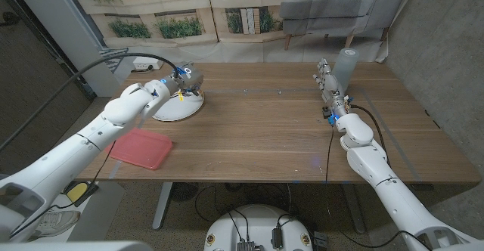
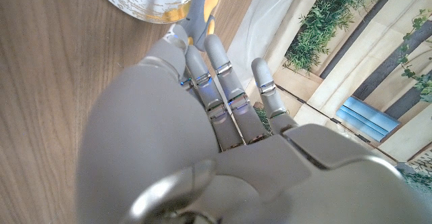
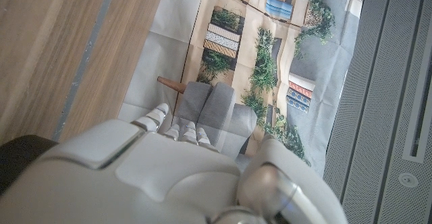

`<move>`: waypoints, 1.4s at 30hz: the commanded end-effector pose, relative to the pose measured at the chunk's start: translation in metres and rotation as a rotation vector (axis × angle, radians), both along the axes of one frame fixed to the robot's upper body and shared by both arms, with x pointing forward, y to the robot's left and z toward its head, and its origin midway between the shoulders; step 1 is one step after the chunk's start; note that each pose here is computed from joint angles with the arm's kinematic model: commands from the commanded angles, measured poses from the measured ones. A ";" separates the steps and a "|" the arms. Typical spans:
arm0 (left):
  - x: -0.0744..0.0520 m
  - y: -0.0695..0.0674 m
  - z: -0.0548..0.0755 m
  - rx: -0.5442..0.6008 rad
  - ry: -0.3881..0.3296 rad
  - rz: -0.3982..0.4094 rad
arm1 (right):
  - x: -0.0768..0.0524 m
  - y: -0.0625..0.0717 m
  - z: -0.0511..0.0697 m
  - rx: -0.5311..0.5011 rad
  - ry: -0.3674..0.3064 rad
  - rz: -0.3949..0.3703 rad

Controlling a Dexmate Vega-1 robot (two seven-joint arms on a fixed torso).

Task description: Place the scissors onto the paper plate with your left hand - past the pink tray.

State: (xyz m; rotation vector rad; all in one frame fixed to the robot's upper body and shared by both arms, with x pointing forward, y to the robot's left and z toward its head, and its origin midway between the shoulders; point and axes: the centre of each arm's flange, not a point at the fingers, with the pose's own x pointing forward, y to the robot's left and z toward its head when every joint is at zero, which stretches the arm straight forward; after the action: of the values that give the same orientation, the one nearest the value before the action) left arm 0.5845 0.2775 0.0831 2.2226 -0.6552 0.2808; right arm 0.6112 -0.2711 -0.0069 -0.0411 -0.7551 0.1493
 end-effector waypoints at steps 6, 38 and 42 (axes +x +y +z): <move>0.018 0.022 0.005 -0.019 0.017 0.084 | 0.004 0.001 0.003 0.000 -0.001 -0.006; 0.050 0.065 0.002 -0.072 0.058 0.242 | 0.011 0.002 0.006 -0.012 0.010 -0.008; 0.052 0.065 -0.001 -0.071 0.064 0.250 | 0.012 0.002 0.006 -0.017 0.011 -0.005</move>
State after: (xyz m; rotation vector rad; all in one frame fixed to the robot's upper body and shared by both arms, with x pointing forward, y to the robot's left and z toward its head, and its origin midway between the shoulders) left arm 0.6292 0.3347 0.0870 2.2333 -0.3803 0.3481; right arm 0.6211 -0.2694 -0.0020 -0.0518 -0.7459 0.1443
